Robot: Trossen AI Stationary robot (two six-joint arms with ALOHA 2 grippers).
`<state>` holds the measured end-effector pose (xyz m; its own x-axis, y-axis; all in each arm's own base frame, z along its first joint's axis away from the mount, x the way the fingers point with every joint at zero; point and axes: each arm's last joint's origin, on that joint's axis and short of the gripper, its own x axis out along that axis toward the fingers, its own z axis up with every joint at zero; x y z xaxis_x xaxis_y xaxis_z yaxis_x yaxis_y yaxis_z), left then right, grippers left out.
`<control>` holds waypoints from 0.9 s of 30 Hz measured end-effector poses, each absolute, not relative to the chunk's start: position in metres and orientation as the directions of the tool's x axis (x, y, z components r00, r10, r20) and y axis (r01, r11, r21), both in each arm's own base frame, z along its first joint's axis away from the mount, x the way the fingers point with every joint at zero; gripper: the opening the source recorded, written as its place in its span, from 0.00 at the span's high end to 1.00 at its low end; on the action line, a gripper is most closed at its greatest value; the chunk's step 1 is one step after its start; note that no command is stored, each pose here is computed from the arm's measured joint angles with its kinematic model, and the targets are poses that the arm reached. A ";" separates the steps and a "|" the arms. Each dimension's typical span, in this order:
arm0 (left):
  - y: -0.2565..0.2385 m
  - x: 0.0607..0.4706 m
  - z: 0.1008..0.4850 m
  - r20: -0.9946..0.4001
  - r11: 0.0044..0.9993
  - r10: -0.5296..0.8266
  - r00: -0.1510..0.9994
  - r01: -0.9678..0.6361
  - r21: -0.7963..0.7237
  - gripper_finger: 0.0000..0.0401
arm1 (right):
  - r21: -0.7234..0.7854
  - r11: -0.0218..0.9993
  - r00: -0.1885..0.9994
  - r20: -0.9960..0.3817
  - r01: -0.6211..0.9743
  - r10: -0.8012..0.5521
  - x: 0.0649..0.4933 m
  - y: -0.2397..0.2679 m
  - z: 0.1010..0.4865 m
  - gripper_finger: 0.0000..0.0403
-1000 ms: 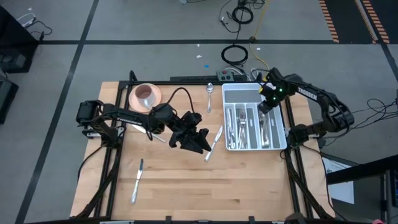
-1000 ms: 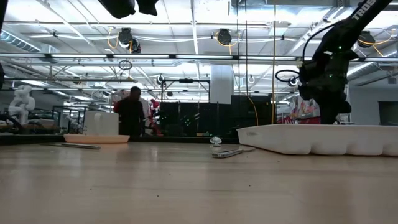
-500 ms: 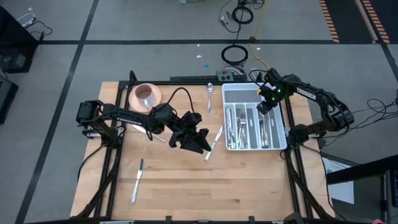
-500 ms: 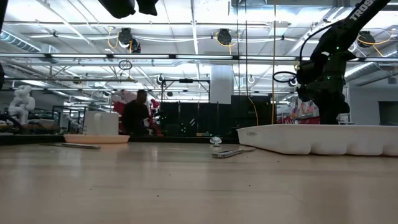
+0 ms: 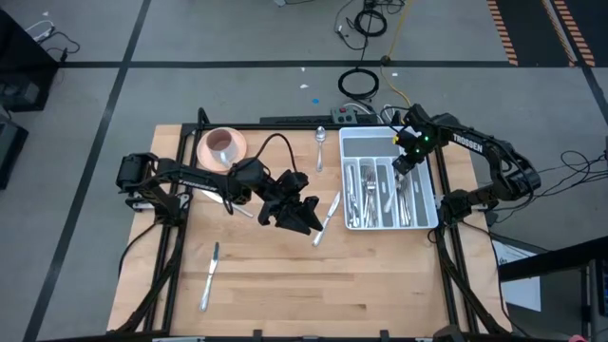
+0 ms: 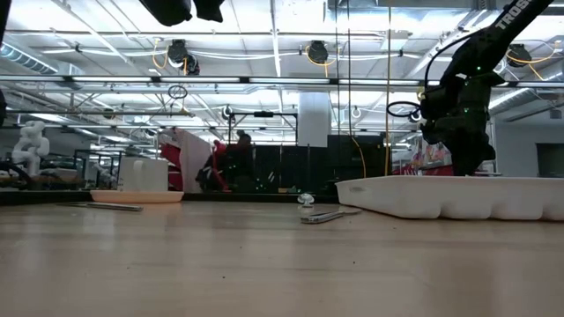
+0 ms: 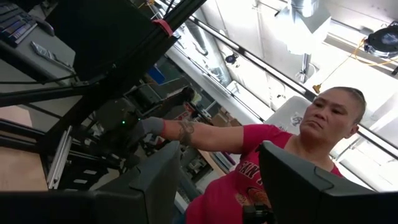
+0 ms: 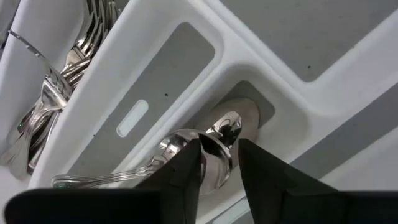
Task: Sort silverware
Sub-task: Put the silver spoon into the silverware rack
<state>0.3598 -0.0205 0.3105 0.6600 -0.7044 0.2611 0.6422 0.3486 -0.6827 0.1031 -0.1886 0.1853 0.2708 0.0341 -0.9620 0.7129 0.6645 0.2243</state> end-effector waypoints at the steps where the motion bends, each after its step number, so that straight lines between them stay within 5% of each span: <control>1: -0.020 0.360 0.311 0.261 0.349 -0.704 0.660 0.642 -0.682 0.45 | 0.224 0.665 0.271 -0.962 0.713 0.034 0.103 -0.189 0.185 0.75; 14: -0.020 0.360 0.311 0.261 0.349 -0.704 0.660 0.642 -0.683 0.45 | 0.225 0.671 0.274 -0.961 0.707 0.034 0.103 -0.188 0.186 0.75; 20: -0.020 0.360 0.311 0.261 0.349 -0.704 0.660 0.642 -0.683 0.45 | 0.229 0.702 0.282 -0.958 0.675 0.041 0.103 -0.188 0.187 0.96; 27: -0.020 0.362 0.305 0.216 0.364 -0.704 0.677 0.604 -0.709 0.45 | 0.270 0.753 0.313 -0.946 0.600 0.089 0.104 -0.186 0.192 0.99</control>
